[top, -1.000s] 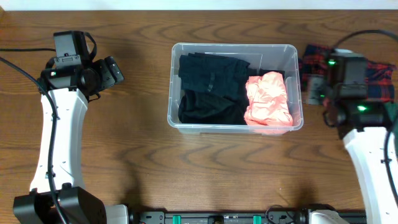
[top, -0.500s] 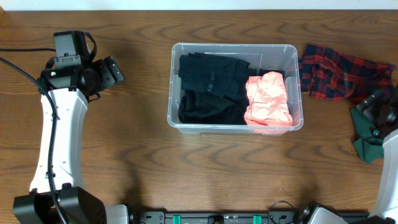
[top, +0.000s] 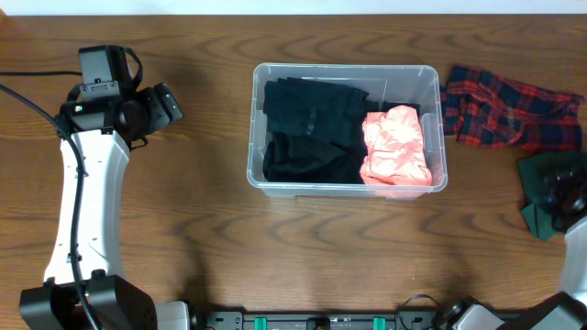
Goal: Pack container
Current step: 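Lower the right gripper onto the folded green garment and grasp it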
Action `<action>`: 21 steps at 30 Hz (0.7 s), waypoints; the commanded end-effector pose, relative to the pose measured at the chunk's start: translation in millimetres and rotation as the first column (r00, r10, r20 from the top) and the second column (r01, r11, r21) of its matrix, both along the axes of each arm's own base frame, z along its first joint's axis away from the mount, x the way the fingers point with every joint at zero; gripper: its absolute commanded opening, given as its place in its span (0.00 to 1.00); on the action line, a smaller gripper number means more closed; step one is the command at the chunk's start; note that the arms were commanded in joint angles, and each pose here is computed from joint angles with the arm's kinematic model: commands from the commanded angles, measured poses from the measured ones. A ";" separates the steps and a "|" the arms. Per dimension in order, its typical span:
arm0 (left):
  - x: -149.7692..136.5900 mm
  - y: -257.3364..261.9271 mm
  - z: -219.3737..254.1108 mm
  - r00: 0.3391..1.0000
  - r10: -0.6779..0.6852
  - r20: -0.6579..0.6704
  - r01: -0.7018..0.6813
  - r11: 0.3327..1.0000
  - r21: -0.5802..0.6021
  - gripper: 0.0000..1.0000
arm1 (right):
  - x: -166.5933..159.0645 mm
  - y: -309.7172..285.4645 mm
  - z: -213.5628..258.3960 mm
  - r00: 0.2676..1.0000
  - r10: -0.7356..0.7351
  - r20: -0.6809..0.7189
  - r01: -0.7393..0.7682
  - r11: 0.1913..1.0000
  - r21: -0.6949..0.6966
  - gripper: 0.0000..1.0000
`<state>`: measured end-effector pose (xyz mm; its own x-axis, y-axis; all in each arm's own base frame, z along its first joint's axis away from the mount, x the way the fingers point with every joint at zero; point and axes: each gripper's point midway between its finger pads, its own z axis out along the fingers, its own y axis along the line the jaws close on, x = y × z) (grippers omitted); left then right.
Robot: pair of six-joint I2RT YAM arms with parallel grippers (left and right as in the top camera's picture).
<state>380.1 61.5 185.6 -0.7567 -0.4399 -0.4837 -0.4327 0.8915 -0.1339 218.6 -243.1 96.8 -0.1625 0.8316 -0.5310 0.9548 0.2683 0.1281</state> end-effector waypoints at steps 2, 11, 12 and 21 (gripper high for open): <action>-0.7 3.9 4.0 1.000 0.012 0.008 -0.013 1.000 0.014 0.98 | -8.5 -1.1 -26.3 0.999 -0.038 0.031 0.035 0.995 0.090 0.99; -0.7 3.9 4.0 1.000 0.012 0.008 -0.013 1.000 0.014 0.98 | 12.4 -4.5 -68.2 0.997 0.066 0.051 -0.074 0.982 0.175 0.99; -0.7 3.9 4.0 1.000 0.012 0.008 -0.013 1.000 0.014 0.98 | 13.0 -5.3 -73.3 0.997 0.066 0.046 -0.073 0.981 0.181 0.99; -0.7 3.9 4.0 1.000 0.012 0.008 -0.013 1.000 0.014 0.98 | 12.9 -4.0 -98.2 0.998 0.065 0.016 -0.067 0.972 0.224 0.99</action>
<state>380.1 61.5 185.6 -0.7567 -0.4399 -0.4837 -0.4327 0.8915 -0.1339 235.8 -248.4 5.5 -0.2082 0.9126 -0.3519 0.9333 0.2930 0.2077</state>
